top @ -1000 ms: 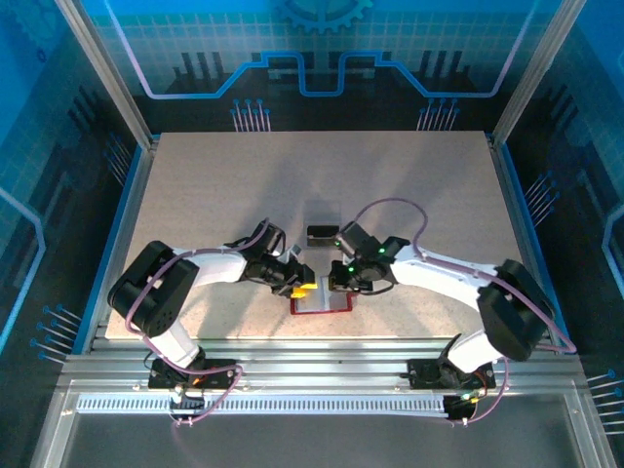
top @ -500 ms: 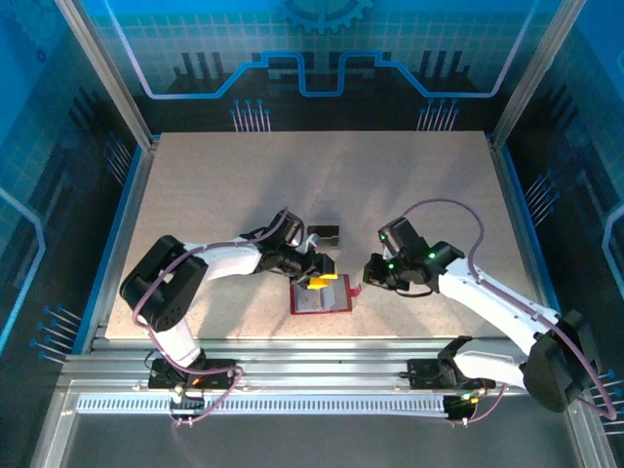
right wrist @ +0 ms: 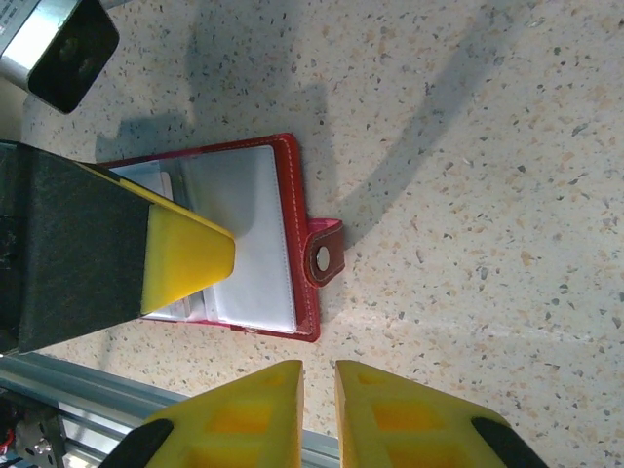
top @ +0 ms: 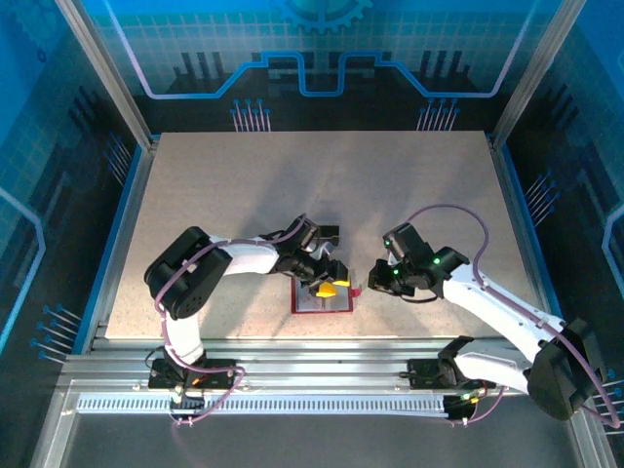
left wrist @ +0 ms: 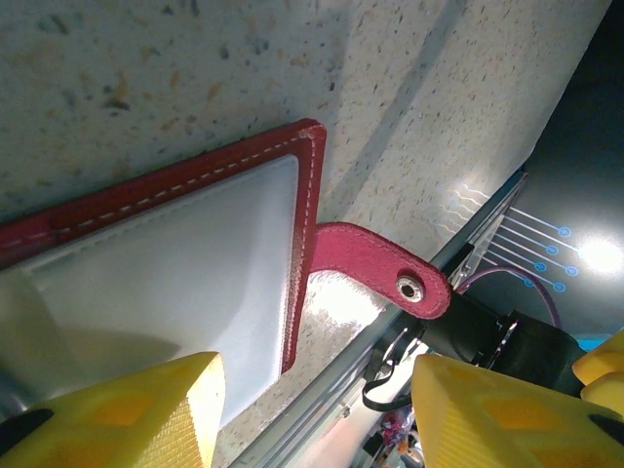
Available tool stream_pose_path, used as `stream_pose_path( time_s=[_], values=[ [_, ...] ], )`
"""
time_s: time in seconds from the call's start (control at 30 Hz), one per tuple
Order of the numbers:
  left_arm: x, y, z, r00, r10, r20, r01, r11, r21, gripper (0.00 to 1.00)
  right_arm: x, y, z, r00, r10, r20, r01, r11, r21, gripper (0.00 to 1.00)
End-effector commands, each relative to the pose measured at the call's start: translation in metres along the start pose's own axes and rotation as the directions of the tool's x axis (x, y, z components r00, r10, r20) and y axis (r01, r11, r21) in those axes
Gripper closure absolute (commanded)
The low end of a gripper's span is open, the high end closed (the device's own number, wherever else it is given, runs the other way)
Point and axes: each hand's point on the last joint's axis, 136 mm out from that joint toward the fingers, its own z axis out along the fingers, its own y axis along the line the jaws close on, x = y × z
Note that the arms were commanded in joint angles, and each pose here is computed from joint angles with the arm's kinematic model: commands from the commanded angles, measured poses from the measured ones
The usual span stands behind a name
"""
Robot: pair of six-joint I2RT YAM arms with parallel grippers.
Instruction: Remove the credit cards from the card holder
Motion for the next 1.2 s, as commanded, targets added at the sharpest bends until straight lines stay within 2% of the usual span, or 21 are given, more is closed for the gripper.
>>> stream_pose_path(
  time_s=[0.0,0.2,0.43,0.73,0.87,1.17],
  values=[
    [0.0,0.0,0.005,1.0,-0.007,-0.014,0.007,1.0,-0.01,0.46,0.005,-0.006,0.0,1.0,0.011,-0.016,-0.011,1.0,0.005,0.84],
    [0.003,-0.008,-0.001,1.0,0.009,-0.006,-0.009,1.0,-0.008,0.46,0.003,0.003,0.002,1.0,0.005,-0.026,-0.005,1.0,-0.027,0.84],
    [0.004,-0.021,-0.026,0.997,0.059,0.054,-0.058,0.998,-0.025,0.46,0.003,0.025,0.014,0.998,-0.026,-0.053,0.022,0.996,-0.083,0.84],
    [0.004,0.004,-0.06,0.992,0.043,0.121,-0.034,0.997,-0.071,0.47,0.007,0.064,0.043,0.989,-0.078,-0.127,0.06,0.988,-0.145,0.84],
    [0.006,0.026,-0.07,0.99,0.017,0.143,-0.004,0.996,-0.092,0.51,0.008,0.078,0.058,0.984,-0.087,-0.155,0.058,0.981,-0.184,0.84],
    [0.013,0.053,-0.065,0.992,-0.033,0.124,0.044,0.995,-0.086,0.7,0.016,0.089,0.089,0.974,-0.069,-0.218,0.015,0.971,-0.239,0.85]
  ],
)
